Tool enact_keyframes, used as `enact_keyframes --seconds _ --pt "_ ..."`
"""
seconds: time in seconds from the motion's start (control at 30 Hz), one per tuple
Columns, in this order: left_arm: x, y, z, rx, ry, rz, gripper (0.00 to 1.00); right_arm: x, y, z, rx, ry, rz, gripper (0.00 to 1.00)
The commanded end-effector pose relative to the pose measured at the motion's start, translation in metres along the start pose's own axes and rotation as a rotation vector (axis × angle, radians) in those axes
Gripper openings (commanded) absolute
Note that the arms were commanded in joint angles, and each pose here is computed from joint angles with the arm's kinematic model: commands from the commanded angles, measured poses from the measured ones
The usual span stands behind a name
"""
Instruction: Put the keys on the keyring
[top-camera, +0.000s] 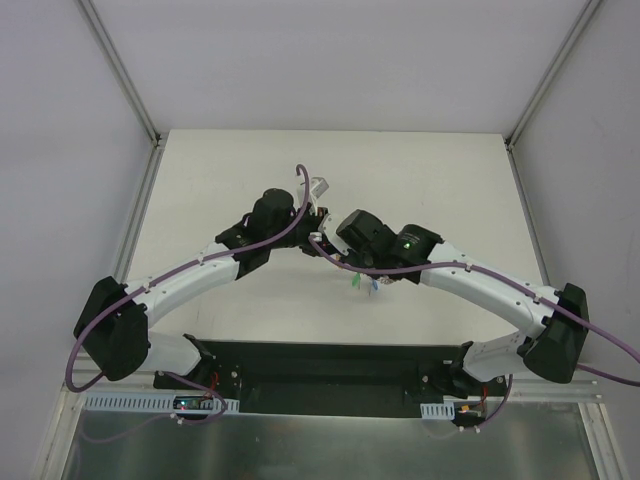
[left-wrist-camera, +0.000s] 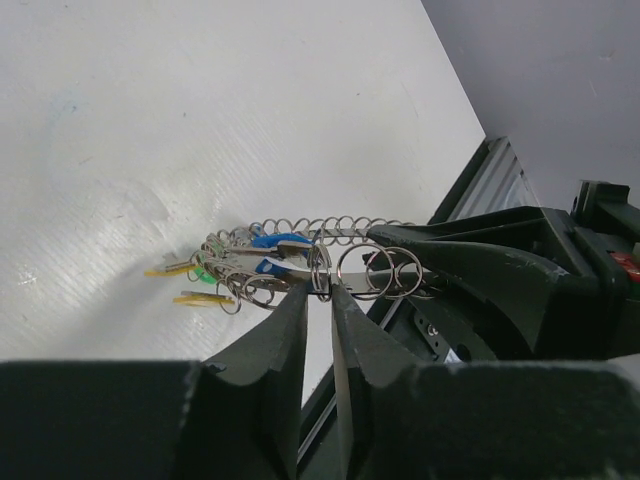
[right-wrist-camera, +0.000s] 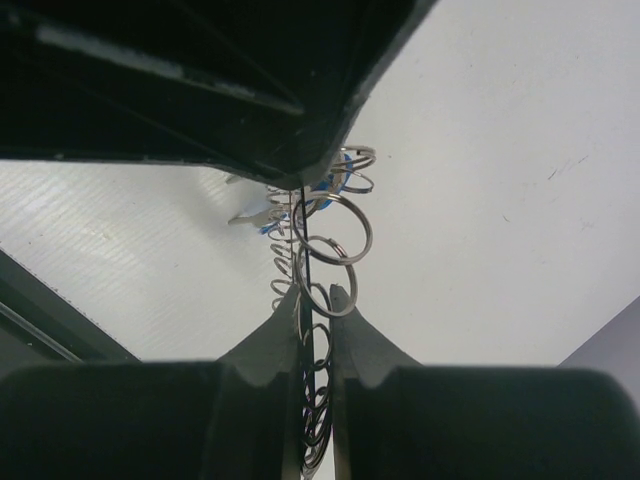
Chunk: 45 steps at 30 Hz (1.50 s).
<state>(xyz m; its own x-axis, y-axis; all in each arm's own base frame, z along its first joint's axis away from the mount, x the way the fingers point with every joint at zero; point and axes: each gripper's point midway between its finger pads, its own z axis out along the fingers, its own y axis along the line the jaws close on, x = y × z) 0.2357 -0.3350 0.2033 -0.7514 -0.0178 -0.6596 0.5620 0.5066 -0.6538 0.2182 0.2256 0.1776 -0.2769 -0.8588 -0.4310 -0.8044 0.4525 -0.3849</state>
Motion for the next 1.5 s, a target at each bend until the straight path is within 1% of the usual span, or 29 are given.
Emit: enact_keyframes --seconds 0.0,0.13,0.2,0.43,0.47,0.5,0.57,0.6,0.67,0.7,0.8,0.9,0.93,0.97,1.0,1.03,1.1,1.13,1.2,1.23,1.27,1.47 --pt "-0.024 -0.021 0.002 0.054 -0.103 0.064 0.12 -0.032 0.006 -0.004 -0.01 -0.14 0.047 0.01" --pt "-0.025 -0.022 0.001 0.073 -0.129 0.092 0.06 -0.035 0.007 -0.004 -0.016 -0.153 0.053 0.01" --pt "-0.025 -0.02 0.001 0.066 -0.136 0.101 0.01 -0.035 0.008 -0.004 -0.016 -0.153 0.053 0.02" --pt "-0.03 -0.02 -0.002 0.064 -0.164 0.149 0.0 -0.04 0.007 -0.007 -0.015 -0.19 0.088 0.01" --pt "-0.031 -0.02 -0.004 0.062 -0.17 0.172 0.0 -0.039 0.008 -0.006 -0.017 -0.193 0.095 0.03" --pt "-0.033 -0.021 -0.005 0.061 -0.179 0.188 0.0 -0.04 0.008 -0.008 -0.018 -0.205 0.104 0.09" --pt "-0.038 -0.022 -0.009 0.057 -0.199 0.245 0.0 -0.041 0.01 -0.009 -0.026 -0.224 0.137 0.16" --pt "-0.038 -0.022 -0.011 0.054 -0.2 0.265 0.0 -0.041 0.01 -0.011 -0.027 -0.234 0.151 0.24" --pt "-0.042 -0.024 -0.016 0.049 -0.211 0.332 0.0 -0.044 0.01 -0.017 -0.051 -0.267 0.193 0.34" --pt "-0.043 -0.024 -0.017 0.046 -0.213 0.354 0.0 -0.044 0.011 -0.019 -0.059 -0.274 0.202 0.43" --pt "-0.043 -0.025 -0.024 0.045 -0.212 0.447 0.0 -0.044 0.007 -0.032 -0.105 -0.322 0.242 0.52" --pt "-0.04 -0.027 -0.03 0.068 -0.208 0.535 0.0 -0.045 -0.002 -0.047 -0.188 -0.404 0.301 0.53" --pt "-0.04 -0.03 -0.032 0.076 -0.212 0.556 0.0 -0.041 -0.005 -0.047 -0.252 -0.425 0.337 0.53" --pt "-0.038 -0.033 -0.034 0.099 -0.207 0.591 0.0 -0.041 -0.009 -0.054 -0.275 -0.462 0.35 0.52" --pt "-0.038 -0.035 -0.035 0.107 -0.207 0.605 0.0 -0.039 -0.022 -0.053 -0.274 -0.492 0.385 0.52" --pt "-0.039 -0.037 -0.038 0.114 -0.214 0.618 0.0 -0.042 -0.016 -0.058 -0.342 -0.529 0.362 0.52" --pt "-0.038 -0.042 -0.041 0.139 -0.21 0.656 0.0 -0.045 -0.026 -0.062 -0.351 -0.594 0.356 0.5" --pt "-0.039 -0.046 -0.044 0.149 -0.218 0.671 0.0 -0.049 -0.021 -0.065 -0.404 -0.625 0.328 0.49" --pt "-0.038 -0.049 -0.046 0.166 -0.211 0.706 0.0 -0.053 -0.029 -0.064 -0.426 -0.658 0.325 0.45" --pt "-0.04 -0.052 -0.048 0.172 -0.215 0.717 0.0 -0.056 -0.025 -0.068 -0.47 -0.68 0.308 0.45" --pt "-0.042 -0.053 -0.05 0.177 -0.217 0.729 0.0 -0.059 -0.027 -0.07 -0.48 -0.7 0.289 0.43" --pt "-0.045 -0.074 -0.057 0.251 -0.198 0.756 0.0 -0.072 -0.025 -0.081 -0.6 -0.772 0.226 0.4"
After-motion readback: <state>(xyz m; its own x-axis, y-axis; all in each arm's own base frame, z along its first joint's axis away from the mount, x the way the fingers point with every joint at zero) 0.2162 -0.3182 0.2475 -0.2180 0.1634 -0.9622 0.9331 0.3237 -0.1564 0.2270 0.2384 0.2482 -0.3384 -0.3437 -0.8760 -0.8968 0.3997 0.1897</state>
